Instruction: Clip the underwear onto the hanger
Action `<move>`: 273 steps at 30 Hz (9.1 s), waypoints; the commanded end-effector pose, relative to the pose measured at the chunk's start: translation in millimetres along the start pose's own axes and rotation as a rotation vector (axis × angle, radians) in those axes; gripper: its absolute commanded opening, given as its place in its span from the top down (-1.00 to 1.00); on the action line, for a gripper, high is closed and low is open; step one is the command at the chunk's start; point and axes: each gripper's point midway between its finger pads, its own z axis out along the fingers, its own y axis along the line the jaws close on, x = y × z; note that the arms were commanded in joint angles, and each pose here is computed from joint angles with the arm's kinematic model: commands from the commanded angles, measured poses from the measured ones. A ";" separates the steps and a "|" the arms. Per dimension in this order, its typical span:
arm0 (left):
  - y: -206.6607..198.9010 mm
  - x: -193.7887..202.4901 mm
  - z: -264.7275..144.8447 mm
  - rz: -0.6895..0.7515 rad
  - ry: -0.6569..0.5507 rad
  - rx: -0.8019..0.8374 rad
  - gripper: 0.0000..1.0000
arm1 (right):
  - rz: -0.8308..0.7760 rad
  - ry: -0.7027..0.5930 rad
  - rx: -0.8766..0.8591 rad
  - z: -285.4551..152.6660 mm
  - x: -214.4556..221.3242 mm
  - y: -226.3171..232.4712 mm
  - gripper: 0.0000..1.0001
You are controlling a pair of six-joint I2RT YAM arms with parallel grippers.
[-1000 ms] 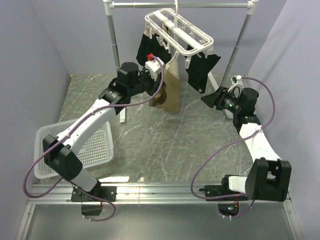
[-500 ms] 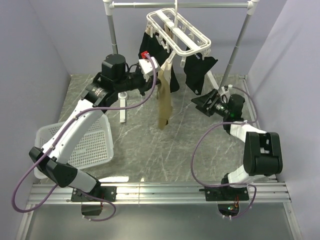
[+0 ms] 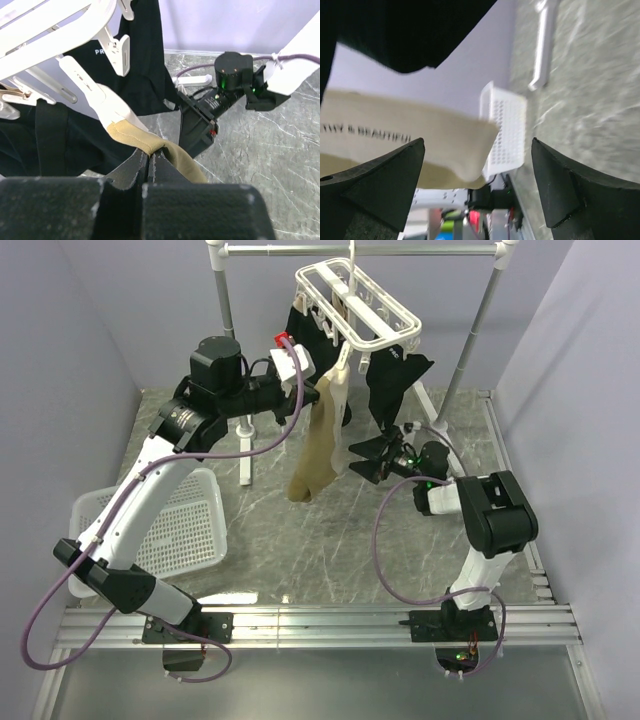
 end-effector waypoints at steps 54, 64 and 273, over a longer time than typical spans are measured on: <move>0.5 127.2 12.3 -0.656 0.102 -0.281 -0.11 | -0.712 -0.017 0.004 -113.2 26.2 105.4 1.00; -47.7 115.3 96.5 -0.689 -0.023 0.031 0.78 | -0.934 0.023 0.025 -114.5 27.0 128.9 1.00; 41.5 -39.0 99.6 -0.131 -0.470 -0.061 -0.39 | -1.520 -0.115 -0.252 1.5 -59.4 253.3 -0.18</move>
